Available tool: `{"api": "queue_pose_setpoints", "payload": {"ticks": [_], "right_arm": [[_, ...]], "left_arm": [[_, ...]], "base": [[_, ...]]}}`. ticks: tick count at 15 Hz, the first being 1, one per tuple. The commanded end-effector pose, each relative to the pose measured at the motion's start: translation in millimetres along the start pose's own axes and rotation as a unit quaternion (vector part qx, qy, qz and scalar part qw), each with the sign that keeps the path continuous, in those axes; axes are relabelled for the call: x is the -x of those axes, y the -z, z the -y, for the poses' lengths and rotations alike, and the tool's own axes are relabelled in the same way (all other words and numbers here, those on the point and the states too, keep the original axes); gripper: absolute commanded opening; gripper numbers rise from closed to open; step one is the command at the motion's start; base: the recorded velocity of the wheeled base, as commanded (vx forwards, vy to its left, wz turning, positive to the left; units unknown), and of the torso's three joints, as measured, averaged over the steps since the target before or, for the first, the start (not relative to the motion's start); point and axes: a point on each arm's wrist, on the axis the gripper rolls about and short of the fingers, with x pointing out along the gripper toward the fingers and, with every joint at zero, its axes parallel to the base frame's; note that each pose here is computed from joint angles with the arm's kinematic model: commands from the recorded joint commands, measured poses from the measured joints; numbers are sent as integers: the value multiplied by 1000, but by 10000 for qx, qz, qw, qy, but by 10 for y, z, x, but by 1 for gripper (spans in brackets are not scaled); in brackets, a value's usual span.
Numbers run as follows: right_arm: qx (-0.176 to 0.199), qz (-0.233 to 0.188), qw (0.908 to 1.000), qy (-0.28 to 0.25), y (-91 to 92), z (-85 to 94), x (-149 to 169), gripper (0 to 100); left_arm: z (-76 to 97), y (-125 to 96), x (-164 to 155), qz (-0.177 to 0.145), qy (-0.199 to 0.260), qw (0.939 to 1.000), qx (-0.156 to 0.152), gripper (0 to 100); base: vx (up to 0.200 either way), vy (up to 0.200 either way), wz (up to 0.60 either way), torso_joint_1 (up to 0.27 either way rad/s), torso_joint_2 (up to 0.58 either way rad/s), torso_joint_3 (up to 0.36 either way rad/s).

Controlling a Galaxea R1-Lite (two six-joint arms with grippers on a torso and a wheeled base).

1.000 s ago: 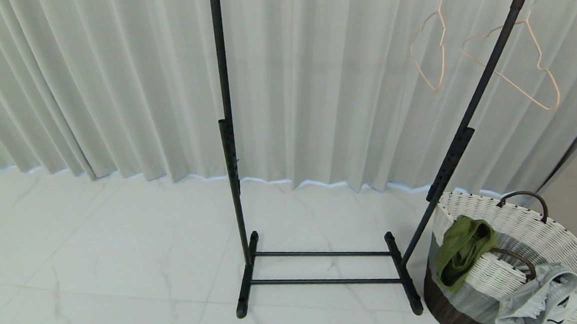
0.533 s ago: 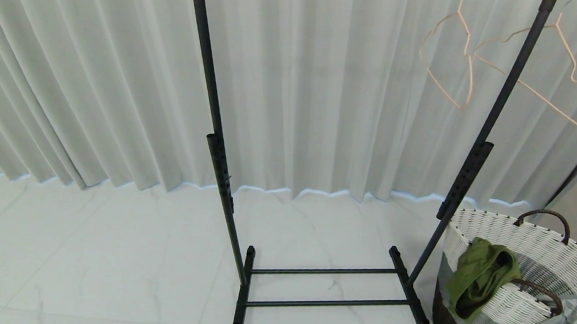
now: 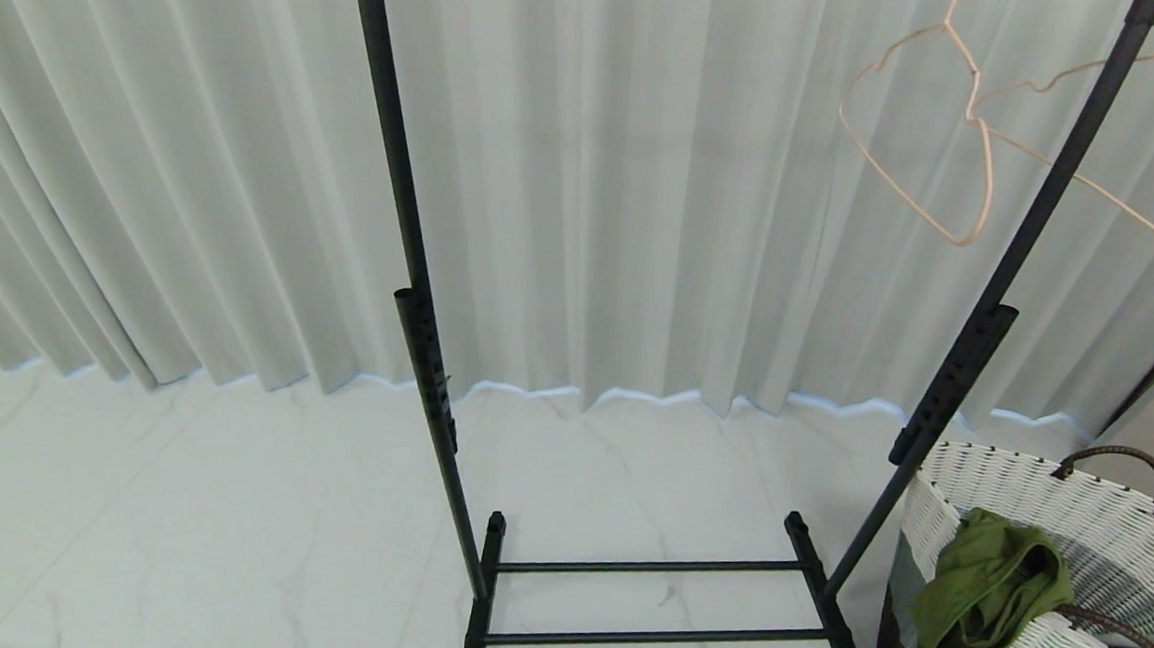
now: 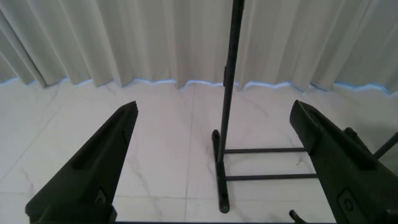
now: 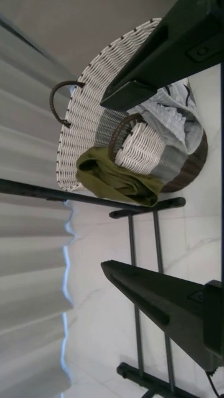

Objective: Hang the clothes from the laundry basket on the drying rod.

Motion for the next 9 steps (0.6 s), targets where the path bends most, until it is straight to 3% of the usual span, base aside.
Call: {"api": "queue_pose_setpoints", "payload": {"ticks": [1, 9], "right_arm": [[-1, 1, 10000, -1, 0, 0, 0, 100], [-54, 1, 10000, -1, 0, 0, 0, 100]], "left_arm": [[0, 0, -1, -5, -1, 10000, -19, 100], [0, 0, 0, 2, -2, 10000, -27, 100]], "base": [[0, -200, 0, -2, 2, -2], [0, -200, 0, -2, 3, 3]]}}
